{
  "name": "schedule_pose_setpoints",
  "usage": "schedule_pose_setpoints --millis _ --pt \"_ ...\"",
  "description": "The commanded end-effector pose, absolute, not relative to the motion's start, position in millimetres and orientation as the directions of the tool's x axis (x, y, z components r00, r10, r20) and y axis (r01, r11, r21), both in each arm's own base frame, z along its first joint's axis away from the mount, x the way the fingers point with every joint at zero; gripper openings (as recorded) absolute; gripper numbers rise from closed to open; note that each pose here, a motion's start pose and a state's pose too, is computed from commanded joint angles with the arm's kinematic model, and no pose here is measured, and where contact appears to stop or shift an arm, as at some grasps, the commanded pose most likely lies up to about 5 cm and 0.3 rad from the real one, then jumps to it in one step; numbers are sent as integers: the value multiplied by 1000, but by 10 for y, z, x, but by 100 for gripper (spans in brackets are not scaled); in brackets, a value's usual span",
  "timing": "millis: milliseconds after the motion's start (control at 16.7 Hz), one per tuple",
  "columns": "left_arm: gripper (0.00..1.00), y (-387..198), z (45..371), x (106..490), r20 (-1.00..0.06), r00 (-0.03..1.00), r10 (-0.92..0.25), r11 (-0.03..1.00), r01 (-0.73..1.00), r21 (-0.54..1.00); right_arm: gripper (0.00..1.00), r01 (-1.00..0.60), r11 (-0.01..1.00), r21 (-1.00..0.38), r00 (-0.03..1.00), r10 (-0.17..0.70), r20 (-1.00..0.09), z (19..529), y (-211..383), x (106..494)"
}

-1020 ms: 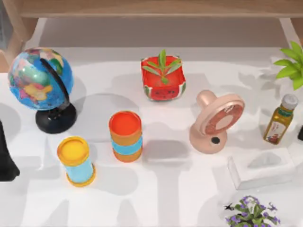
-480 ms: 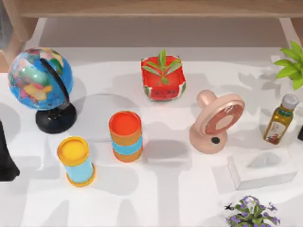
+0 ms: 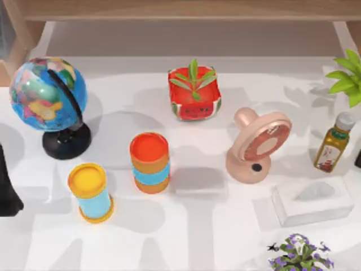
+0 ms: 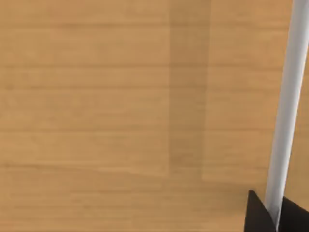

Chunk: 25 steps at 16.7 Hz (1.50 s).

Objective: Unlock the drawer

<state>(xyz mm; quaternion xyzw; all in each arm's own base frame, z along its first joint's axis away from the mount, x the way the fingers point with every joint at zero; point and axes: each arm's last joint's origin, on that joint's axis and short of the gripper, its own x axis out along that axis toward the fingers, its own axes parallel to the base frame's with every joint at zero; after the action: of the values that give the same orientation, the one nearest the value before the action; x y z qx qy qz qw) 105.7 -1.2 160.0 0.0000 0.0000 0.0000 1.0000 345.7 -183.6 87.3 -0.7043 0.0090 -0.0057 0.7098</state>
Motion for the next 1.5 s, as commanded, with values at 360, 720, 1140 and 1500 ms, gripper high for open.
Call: schedule_pose_setpoints --millis 360,720,1140,1500 --pt "100 -12 1600 1057 0 1000 0 1000 0 0 0 -6 6 -1000 1000 -14 -6 869 -1804 3024" --pt "100 -12 1600 1057 0 1000 0 1000 0 0 0 -3 4 -1000 1000 -12 -3 870 -1814 2919" --pt "100 -12 1600 1057 0 1000 0 1000 0 0 0 -6 6 -1000 1000 -13 -6 865 -1795 2407" --pt "100 -12 1600 1057 0 1000 0 1000 0 0 23 -6 6 -1000 1000 -13 -6 865 -1795 2407"
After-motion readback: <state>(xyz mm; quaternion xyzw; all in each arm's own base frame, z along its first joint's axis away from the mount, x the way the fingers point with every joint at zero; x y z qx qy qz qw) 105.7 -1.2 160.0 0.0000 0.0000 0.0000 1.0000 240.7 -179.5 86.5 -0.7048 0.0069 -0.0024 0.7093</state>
